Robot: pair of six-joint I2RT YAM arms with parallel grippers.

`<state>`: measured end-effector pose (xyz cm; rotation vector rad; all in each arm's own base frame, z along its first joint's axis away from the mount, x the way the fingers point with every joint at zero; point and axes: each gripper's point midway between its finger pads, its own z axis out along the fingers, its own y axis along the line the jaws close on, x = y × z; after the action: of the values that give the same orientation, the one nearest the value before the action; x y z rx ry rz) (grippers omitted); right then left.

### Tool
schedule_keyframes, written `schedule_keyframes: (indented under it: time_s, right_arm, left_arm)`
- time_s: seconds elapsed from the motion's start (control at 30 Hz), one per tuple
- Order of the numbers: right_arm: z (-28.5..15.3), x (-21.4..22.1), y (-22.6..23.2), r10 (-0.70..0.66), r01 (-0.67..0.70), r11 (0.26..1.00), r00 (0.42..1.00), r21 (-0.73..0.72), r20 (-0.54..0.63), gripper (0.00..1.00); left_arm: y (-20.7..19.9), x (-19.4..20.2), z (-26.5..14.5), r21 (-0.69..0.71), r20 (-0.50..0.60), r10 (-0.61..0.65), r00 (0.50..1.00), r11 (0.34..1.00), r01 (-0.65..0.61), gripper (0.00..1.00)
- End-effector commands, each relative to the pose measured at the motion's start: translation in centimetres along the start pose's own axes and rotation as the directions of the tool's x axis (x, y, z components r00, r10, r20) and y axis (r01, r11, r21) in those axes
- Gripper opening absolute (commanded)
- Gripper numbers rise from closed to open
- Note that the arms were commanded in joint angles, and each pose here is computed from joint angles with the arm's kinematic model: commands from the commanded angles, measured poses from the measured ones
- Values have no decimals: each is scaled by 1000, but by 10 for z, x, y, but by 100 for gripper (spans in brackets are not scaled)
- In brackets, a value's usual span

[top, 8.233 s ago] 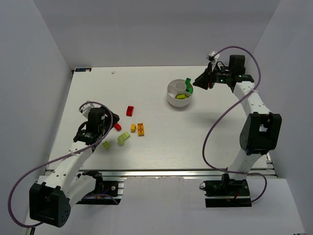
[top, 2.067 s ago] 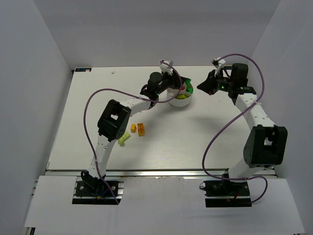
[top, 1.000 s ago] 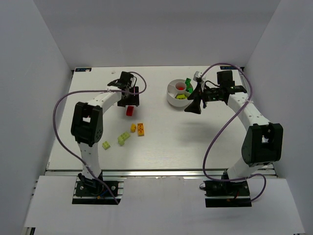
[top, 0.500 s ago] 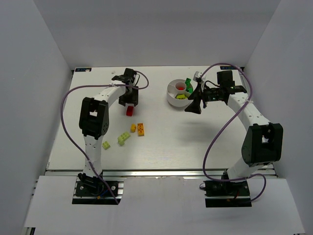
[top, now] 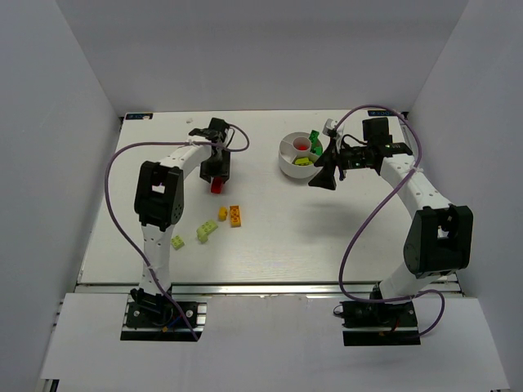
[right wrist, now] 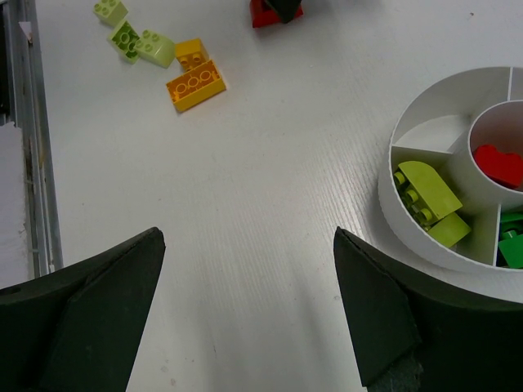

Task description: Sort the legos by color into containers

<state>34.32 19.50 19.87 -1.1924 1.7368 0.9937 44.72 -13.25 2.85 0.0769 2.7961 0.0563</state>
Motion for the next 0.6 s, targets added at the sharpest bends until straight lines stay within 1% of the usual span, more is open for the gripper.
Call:
schedule_keyframes:
  time_s: [0.0,0.17,0.3,0.33,0.43,0.47,0.5,0.57]
  right_arm:
    - [-4,-12,2,-37,36,999,999,6,17,88]
    - [-4,-13,2,-36,36,999,999,4,20,88]
    - [-4,-13,3,-37,37,999,999,3,19,88]
    - [-4,-14,3,-38,38,999,999,5,20,88]
    - [-4,-14,3,-40,40,999,999,4,21,88]
    - [-4,-15,3,-38,38,999,999,5,22,87]
    - [-5,-15,2,-36,36,999,999,9,23,86]
    - [-5,-17,-1,-48,47,998,998,30,28,83]
  left_arm:
    - [-3,4,2,12,-11,10,1000,1000,-10,59]
    - [-4,7,4,15,-22,13,1000,1000,-13,57]
    - [-5,-1,-4,26,14,2,1000,1000,-2,43]
    - [-6,-4,-7,31,27,-5,1000,1000,4,36]
    - [-16,-22,-26,93,108,-38,993,995,28,24]
    - [-22,-39,-42,138,179,-64,982,990,39,21]
    - [-35,-38,-47,216,187,-69,980,976,27,19]
    - [-56,-49,-68,345,242,-102,965,938,12,14]
